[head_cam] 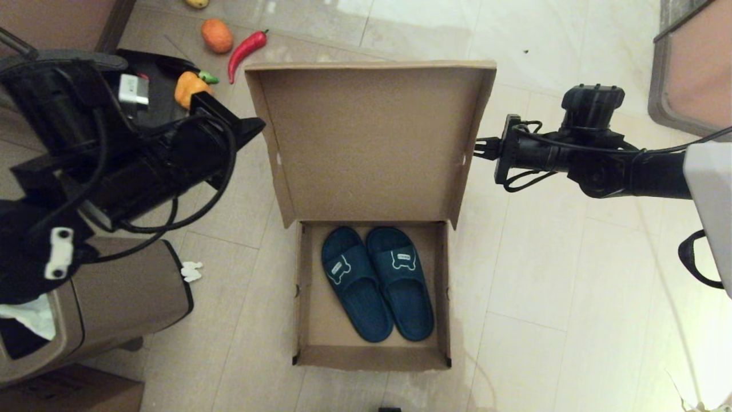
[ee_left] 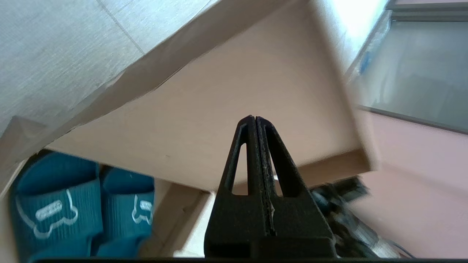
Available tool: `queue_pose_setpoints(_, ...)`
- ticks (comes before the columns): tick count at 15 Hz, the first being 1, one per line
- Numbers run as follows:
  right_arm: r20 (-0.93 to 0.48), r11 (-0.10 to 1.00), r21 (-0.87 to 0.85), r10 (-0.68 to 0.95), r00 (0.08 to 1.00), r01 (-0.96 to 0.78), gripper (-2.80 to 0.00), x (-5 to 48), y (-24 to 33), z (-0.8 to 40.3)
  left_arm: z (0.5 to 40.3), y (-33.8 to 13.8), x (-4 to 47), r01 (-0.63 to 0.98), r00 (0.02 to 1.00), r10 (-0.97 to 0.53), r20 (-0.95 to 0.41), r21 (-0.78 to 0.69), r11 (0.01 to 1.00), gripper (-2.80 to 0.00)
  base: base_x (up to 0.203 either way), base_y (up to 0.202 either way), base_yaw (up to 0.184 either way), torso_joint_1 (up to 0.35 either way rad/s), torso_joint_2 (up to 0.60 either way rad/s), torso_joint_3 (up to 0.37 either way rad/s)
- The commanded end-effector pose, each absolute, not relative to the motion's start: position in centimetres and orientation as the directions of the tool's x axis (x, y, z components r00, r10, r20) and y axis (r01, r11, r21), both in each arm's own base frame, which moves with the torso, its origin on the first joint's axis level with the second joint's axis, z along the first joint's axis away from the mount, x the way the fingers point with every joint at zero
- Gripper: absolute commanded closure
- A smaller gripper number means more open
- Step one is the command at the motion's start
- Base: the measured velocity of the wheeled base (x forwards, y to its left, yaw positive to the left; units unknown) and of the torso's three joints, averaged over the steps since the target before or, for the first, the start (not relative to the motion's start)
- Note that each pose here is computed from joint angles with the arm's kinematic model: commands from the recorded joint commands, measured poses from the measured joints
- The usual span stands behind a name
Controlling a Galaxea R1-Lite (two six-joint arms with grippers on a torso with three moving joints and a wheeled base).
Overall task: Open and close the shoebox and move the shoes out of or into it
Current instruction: Close the shoe box
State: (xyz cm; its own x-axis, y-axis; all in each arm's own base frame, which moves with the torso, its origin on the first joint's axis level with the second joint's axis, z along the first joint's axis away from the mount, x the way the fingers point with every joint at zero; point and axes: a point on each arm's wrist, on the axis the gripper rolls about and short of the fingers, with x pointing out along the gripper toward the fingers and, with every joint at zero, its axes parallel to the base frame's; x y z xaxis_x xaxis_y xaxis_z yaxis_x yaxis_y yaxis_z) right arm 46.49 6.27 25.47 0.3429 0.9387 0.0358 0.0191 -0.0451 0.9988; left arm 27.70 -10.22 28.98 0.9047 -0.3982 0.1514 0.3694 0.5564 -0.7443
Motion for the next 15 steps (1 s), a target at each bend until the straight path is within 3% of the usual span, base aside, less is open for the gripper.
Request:
queue_pose_setpoints(1,0.035,-0.046,0.999,0.948,0.317,0.027,0.00,46.4,6.4,25.5,32.1,-8.3,24.1,0.416,0.898,-0.373,0.235,-0.731,0.541,0.00,0.000,0.000,0.000,0.000,0.00,0.000)
queue_pose_setpoints(7,0.020,-0.039,0.996,0.972,0.234,0.078,0.00,44.7,7.1,25.9,32.3,-3.4,26.6,0.301,0.953,-0.211,0.216,-0.744,0.597,0.00,0.000,0.000,0.000,0.000,0.00,0.000)
queue_pose_setpoints(15,-0.025,-0.010,0.977,0.987,0.158,0.214,0.00,36.6,7.3,25.9,29.0,-5.7,34.4,0.307,0.945,-0.262,0.194,-0.798,0.518,0.00,0.000,0.000,0.000,0.000,0.00,0.000)
